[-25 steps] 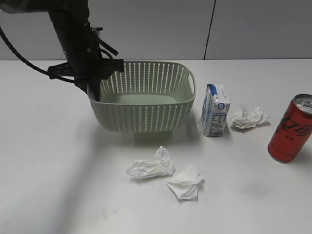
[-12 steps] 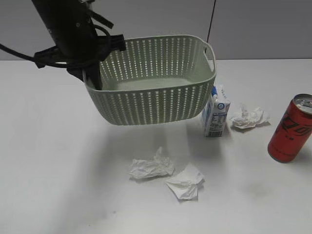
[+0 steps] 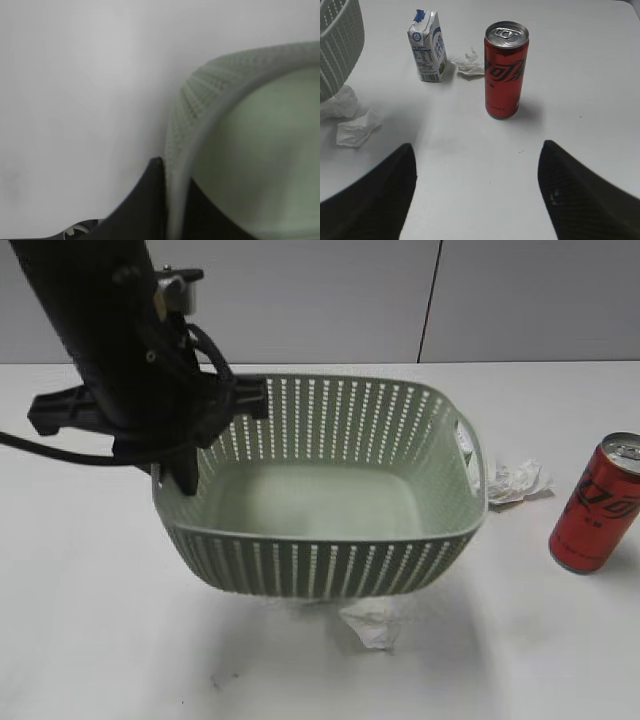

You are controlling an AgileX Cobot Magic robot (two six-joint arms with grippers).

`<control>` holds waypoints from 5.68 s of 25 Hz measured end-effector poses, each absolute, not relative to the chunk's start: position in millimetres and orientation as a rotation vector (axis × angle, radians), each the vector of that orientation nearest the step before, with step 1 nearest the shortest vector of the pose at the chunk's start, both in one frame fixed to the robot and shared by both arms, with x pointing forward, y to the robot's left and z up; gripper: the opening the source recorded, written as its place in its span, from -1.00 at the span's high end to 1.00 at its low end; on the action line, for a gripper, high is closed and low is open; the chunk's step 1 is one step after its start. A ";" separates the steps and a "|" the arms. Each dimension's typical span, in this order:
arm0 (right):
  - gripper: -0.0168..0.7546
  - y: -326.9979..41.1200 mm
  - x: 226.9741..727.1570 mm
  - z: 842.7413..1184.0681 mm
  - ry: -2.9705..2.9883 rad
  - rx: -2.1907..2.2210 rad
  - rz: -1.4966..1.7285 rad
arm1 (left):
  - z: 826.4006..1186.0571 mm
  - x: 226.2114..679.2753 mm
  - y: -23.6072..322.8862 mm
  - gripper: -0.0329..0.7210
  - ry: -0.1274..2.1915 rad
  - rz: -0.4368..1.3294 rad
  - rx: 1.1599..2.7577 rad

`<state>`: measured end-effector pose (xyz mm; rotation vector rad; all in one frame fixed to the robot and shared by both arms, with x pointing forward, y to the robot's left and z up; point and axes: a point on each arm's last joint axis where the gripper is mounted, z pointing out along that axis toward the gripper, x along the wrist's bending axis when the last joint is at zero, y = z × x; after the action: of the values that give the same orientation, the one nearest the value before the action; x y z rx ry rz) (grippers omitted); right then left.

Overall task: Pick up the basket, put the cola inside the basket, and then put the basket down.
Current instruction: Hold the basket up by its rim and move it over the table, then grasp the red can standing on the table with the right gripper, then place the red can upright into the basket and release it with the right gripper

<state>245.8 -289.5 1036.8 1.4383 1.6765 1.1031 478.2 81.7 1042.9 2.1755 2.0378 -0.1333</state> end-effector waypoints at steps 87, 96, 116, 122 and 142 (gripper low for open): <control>-0.43 -268.2 552.9 977.3 2.136 2.073 0.269 | 983.4 455.6 99.7 0.91 1.973 -0.122 2.186; -0.43 -268.8 546.5 1014.8 2.140 2.022 0.308 | 983.5 455.9 99.5 0.91 1.970 -0.119 2.184; -0.43 -156.5 500.1 1158.7 2.424 1.488 0.647 | 985.1 473.3 107.2 0.91 1.920 -0.010 2.117; -0.43 -88.4 482.4 1165.8 2.565 1.278 0.730 | 984.8 475.3 109.7 0.91 1.933 -0.009 2.109; -0.43 -0.2 514.6 1043.4 2.799 1.070 0.449 | 984.6 482.8 122.8 0.91 2.059 -0.097 2.000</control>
<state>514.6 -0.2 1043.4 1.0698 2.7987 0.4489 482.8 122.8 984.6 2.0003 2.0594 -0.0966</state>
